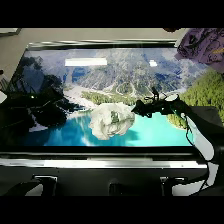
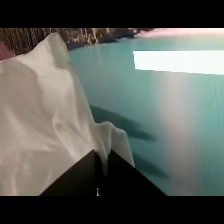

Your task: Fold the clothes and pants, and hang the long-sleeved shirts on hangers.

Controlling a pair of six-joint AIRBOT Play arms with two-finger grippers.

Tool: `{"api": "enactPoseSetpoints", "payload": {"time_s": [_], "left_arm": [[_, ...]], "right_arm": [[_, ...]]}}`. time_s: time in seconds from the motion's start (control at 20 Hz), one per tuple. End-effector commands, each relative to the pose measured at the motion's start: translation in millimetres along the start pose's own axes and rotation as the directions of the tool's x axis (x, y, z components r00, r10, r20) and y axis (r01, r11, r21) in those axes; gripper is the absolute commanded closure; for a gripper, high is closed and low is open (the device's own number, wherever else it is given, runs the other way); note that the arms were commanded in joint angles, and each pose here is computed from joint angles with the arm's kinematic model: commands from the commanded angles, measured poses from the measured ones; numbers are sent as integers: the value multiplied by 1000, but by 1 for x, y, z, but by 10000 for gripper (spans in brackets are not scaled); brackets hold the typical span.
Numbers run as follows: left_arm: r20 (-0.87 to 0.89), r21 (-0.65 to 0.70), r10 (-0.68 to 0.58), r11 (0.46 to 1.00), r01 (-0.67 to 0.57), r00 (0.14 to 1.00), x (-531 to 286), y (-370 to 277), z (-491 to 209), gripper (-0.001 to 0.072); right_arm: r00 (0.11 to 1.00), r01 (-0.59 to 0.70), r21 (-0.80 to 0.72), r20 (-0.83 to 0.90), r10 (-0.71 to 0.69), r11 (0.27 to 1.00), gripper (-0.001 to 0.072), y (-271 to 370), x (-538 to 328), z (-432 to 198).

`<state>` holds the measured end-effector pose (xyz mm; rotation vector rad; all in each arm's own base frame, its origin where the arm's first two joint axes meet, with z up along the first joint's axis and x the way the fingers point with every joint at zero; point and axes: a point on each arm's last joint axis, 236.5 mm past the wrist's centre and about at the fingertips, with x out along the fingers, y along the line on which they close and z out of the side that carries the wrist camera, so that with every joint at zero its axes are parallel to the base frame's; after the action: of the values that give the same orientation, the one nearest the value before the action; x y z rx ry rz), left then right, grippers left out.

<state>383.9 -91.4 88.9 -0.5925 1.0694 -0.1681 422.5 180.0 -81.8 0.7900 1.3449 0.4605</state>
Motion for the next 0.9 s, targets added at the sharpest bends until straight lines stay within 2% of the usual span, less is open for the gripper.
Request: {"api": "enactPoseSetpoints", "payload": {"time_s": [0.0, 0.15, 0.35, 0.55, 0.85], "left_arm": [[-28, -31, 9, 999, -10, 1000, 9, 6, -5, -13], [-115, -56, 11, 998, -18, 993, 42, 17, -23, -13], [-205, -39, -113, 994, 107, 972, 104, -9, -47, -13], [-268, -56, -150, 988, 140, 952, 168, -26, -80, -13], [-281, -87, -170, 985, 152, 945, 209, -29, -99, -5]], "right_arm": [[1000, -1, -21, 22, 1, 1000, 677, 2, 4, 4], [998, 39, -80, 61, -34, 996, 678, 5, -12, 10], [998, 28, -112, 57, -22, 993, 677, 18, -23, 6], [999, 27, -120, 21, -24, 992, 677, 18, -23, -3], [1000, 20, -119, 1, -20, 993, 677, 19, -22, -7]]}}
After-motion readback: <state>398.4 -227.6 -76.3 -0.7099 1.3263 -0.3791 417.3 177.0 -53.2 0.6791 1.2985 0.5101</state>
